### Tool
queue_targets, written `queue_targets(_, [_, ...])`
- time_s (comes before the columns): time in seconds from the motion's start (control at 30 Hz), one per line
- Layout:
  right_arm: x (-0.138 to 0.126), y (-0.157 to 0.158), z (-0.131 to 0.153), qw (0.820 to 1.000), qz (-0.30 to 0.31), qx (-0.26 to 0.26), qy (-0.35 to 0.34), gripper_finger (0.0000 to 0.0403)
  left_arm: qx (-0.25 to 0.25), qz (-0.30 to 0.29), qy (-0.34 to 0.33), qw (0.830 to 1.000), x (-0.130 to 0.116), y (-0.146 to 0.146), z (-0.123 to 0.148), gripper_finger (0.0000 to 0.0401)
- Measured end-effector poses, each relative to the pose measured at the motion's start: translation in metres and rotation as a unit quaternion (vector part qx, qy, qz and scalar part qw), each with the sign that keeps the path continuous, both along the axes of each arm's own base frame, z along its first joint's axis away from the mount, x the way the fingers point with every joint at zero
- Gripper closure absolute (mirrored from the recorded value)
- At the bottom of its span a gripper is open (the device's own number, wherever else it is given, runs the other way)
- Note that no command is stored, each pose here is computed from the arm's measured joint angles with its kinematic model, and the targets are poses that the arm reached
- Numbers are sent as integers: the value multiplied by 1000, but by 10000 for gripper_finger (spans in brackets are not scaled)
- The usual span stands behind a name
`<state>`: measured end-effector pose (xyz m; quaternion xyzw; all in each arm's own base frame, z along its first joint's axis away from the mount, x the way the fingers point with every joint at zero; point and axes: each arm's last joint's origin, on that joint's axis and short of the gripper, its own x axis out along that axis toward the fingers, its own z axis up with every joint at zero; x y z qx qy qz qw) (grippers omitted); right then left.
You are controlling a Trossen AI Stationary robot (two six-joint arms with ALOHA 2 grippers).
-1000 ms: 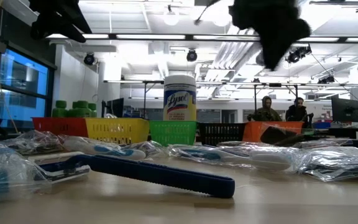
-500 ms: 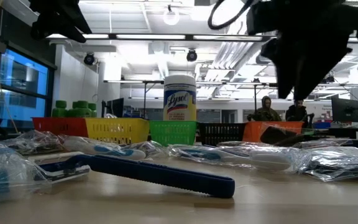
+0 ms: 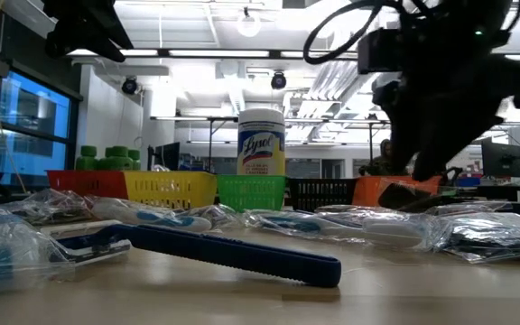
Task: Pick & Place Travel size toiletries
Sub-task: Put the black hair comb into the yellow bin
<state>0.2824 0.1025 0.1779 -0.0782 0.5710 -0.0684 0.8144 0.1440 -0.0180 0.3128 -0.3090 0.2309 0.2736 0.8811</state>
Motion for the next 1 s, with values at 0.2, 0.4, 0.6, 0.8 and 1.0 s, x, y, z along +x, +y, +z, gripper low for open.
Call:
queue_targets(0.2, [6,0,-17,999,27,-17,29,176,0,0,-1,1000,0,0,0,279])
queue_targets(0.4, [10,2,-30,999,22,-20,39,176,-1,-1,1,1000,0,0,0,279])
queue_targets(0.6, [12,-2,-31,999,15,-22,37,176,-1,-2,2,1000,0,0,0,279])
queue_targets(0.8, [13,-7,-31,999,8,-21,42,200,-10,-14,1,1000,0,-1,0,279])
queue_targets(1.0, [13,-6,-31,999,11,-20,43,248,-12,-15,1,1000,1,-1,0,279])
